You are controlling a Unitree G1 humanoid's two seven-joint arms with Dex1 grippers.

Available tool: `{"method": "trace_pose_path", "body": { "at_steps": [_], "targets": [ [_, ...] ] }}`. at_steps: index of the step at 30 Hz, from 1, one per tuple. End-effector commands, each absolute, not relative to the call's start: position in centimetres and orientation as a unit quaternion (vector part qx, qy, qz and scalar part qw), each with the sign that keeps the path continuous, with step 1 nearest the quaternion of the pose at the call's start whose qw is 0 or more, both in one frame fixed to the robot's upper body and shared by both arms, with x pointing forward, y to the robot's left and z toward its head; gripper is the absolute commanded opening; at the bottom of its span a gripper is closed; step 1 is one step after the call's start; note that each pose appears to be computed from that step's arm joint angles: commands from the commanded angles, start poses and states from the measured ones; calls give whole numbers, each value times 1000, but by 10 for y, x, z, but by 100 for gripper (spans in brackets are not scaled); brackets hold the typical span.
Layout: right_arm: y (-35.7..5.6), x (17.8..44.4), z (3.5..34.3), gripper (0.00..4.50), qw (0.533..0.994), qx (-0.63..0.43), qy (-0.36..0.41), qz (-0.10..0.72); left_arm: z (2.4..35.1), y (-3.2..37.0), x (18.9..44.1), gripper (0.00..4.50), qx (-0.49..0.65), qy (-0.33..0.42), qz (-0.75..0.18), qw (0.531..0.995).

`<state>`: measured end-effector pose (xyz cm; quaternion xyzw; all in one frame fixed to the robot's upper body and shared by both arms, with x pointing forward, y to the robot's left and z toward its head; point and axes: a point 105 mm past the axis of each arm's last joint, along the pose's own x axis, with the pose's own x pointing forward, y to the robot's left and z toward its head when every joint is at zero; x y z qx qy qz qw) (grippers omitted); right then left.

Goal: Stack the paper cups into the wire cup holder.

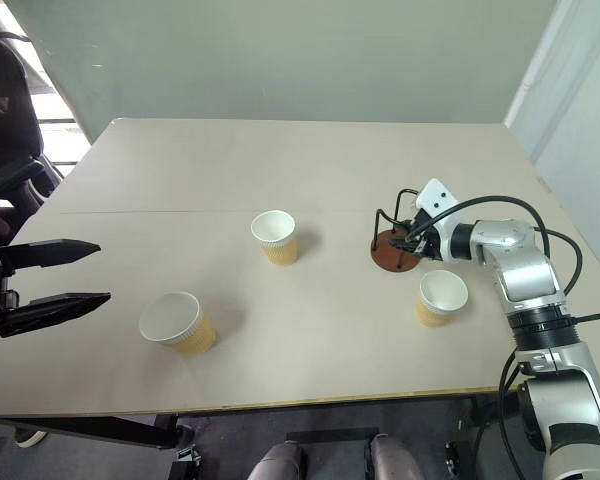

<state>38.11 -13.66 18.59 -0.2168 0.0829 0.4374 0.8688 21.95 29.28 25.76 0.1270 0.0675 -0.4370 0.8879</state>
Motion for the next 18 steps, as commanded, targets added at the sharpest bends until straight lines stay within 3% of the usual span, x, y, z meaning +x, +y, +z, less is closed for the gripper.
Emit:
{"method": "trace_pose_path", "body": {
  "at_steps": [1, 2, 4, 12, 16, 18],
  "targets": [
    [-126, 376, 200, 25, 859, -228, 62, 455, 268, 292, 217, 450, 149, 54, -432, 888],
    [-124, 373, 199, 4, 852, -227, 62, 467, 267, 293, 217, 450, 148, 56, -430, 889],
    [-119, 366, 201, 4, 842, -220, 64, 488, 265, 295, 217, 450, 147, 57, -428, 890],
    [-88, 295, 226, 4, 743, -163, 23, 649, 266, 292, 221, 450, 148, 58, -434, 887],
    [-70, 252, 220, 4, 672, -163, 30, 722, 264, 291, 225, 450, 147, 58, -441, 883],
    [-63, 244, 214, 4, 661, -168, 37, 730, 263, 289, 227, 450, 147, 58, -446, 881]
  ]
}}
